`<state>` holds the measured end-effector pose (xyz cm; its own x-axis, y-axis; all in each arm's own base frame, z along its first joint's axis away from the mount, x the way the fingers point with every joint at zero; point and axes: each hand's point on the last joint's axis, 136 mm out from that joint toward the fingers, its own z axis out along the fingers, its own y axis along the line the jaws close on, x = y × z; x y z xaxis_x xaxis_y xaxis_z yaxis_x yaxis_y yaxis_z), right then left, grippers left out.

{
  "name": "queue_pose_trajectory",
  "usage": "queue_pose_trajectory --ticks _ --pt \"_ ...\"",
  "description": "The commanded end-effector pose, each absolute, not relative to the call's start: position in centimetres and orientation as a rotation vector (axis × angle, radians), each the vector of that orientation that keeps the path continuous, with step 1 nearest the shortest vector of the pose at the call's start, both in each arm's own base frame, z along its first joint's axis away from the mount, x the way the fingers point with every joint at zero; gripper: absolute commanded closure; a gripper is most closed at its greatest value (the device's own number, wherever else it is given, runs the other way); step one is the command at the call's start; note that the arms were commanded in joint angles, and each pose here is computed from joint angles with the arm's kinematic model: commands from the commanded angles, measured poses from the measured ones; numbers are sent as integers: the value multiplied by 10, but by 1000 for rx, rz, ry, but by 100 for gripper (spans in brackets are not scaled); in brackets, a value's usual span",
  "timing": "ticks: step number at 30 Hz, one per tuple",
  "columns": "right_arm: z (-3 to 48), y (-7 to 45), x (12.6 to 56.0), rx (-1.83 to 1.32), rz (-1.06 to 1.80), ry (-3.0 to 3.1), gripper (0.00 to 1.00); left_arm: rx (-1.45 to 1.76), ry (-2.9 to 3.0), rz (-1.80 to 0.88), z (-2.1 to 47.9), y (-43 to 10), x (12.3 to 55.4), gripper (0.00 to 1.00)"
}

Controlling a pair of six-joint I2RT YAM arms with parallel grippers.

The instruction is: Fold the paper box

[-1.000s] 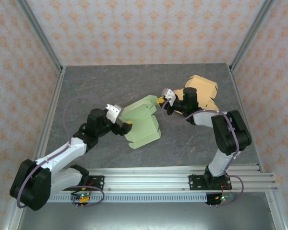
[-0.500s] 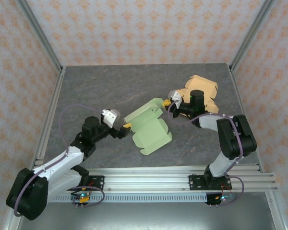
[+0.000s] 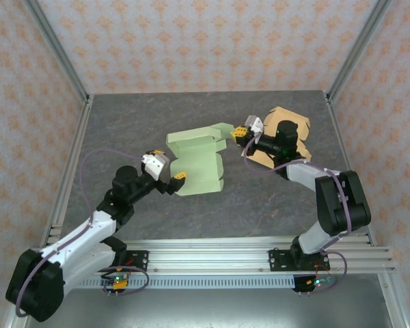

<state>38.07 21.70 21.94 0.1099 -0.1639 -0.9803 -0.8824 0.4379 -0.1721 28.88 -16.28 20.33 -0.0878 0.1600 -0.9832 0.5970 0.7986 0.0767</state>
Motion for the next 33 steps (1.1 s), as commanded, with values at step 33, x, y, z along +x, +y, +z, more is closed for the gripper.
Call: queue_pose_trajectory --ticks 33 --pt "256 224 332 -1239 762 1272 100 902 1620 -573 200 -205 275 29"
